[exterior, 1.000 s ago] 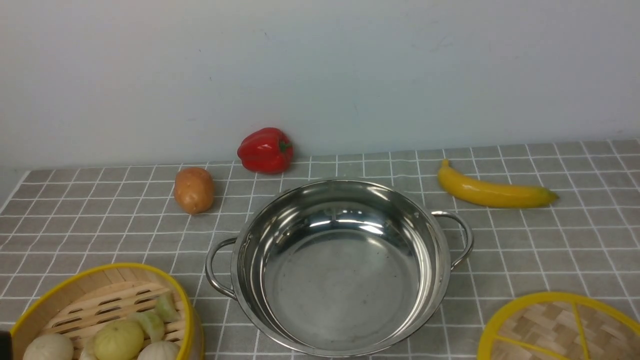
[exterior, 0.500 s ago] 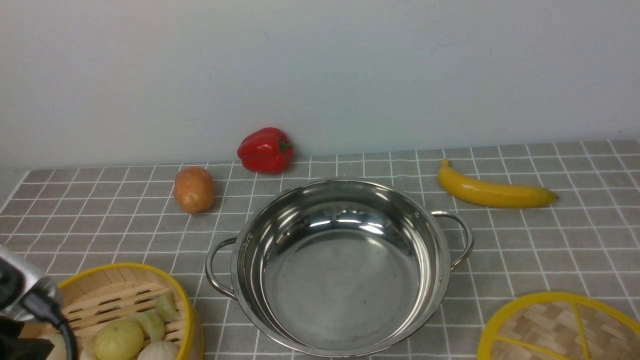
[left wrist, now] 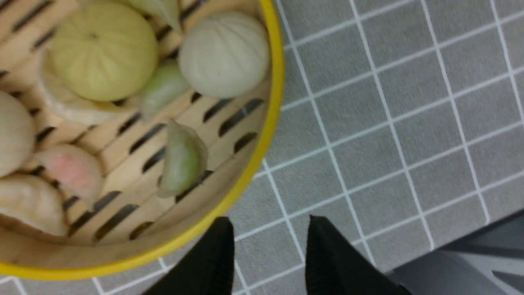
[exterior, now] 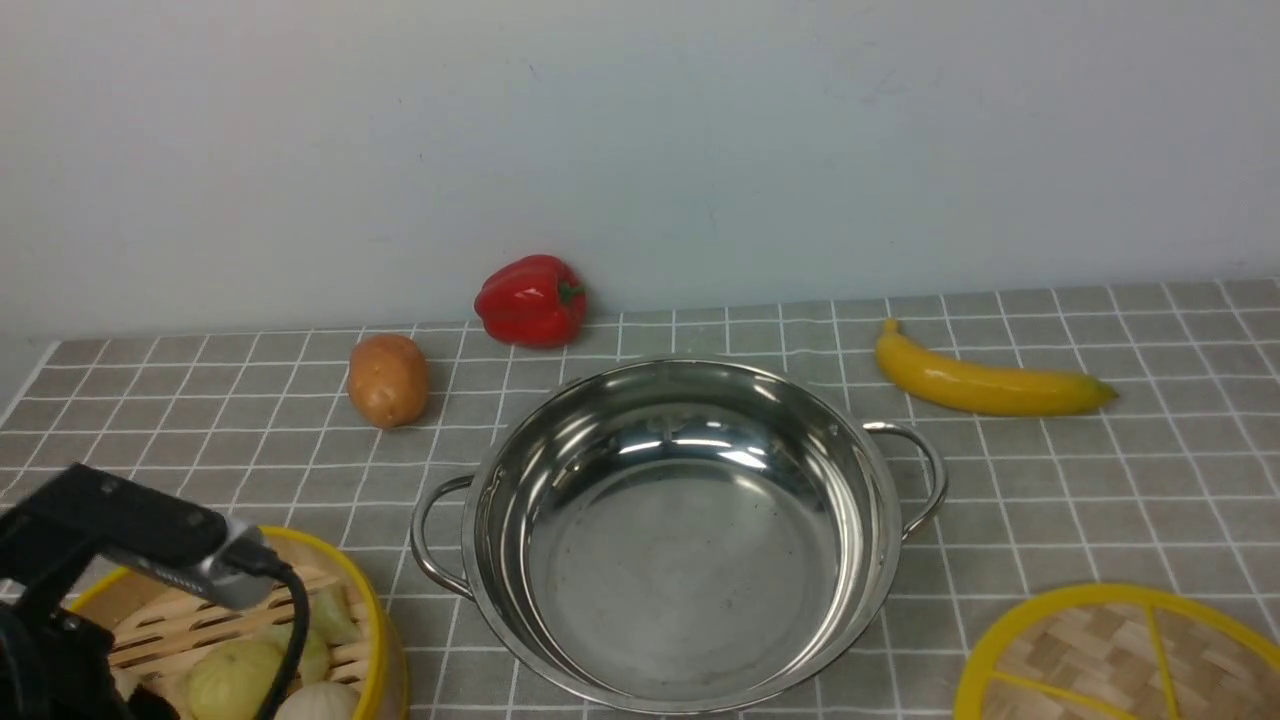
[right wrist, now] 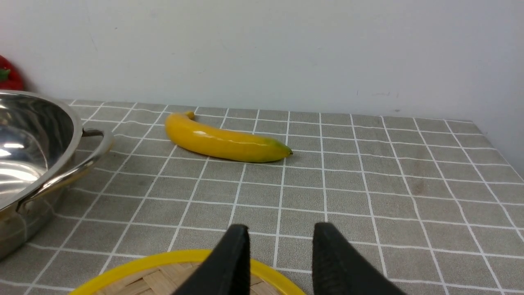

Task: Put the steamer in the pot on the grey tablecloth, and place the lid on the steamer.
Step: 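Grasp the rim of the steamer basket holding the buns with the left gripper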

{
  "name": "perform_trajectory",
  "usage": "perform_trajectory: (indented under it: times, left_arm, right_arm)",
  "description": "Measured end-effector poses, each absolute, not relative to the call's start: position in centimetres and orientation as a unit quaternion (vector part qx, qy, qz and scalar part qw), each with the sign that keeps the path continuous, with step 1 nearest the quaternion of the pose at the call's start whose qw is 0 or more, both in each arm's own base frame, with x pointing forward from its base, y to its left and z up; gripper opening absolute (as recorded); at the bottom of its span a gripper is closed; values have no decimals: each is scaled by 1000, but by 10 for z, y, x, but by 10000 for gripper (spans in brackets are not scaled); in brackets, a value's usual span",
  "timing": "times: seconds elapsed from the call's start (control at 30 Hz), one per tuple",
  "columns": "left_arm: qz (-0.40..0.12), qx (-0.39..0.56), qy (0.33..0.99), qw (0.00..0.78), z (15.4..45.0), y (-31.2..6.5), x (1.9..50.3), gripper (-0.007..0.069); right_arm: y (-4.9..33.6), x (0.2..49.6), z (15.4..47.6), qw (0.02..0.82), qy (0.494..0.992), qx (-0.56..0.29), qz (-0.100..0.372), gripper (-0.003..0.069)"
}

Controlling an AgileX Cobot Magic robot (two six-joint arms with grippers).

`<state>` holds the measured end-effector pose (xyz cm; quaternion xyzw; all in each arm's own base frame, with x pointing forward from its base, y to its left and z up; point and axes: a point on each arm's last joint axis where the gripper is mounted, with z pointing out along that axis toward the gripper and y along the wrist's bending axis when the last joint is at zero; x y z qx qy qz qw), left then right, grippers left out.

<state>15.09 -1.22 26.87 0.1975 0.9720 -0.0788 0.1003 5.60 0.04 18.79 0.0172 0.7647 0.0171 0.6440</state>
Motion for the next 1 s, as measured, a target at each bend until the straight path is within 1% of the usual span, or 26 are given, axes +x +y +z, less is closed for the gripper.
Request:
perform_trajectory:
  times: [0.07,0.13,0.27,0.33,0.43,0.53,0.63,0.83,1.0]
  left_arm:
    - [-87,228,966,85,259,-13,149,243]
    - [-86,242,963,84,258,-14,148,243]
    - [-84,299,947,84,257,-20,147,243]
    - [-79,312,943,81,257,-21,147,243]
    - [-54,347,934,71,256,-22,146,243]
    - [-42,367,927,65,255,-24,145,243]
    - [-48,382,921,56,252,-26,148,243]
    - [-84,392,916,13,235,-32,161,243]
    - [-84,389,917,4,225,-32,171,243]
  right_arm:
    - [0,56,188,644,765,17,17,243]
    - [0,56,188,644,765,17,17,243]
    - [0,56,188,644,765,17,17,243]
    - [0,56,188,644,765,17,17,243]
    - [0,56,188,644,765,17,17,243]
    - [0,56,188,644,765,17,17,243]
    - [0,56,188,644,765,17,17,243]
    - [0,56,188,644,765,17,17,243]
    - [0,56,188,644,765,17,17,243]
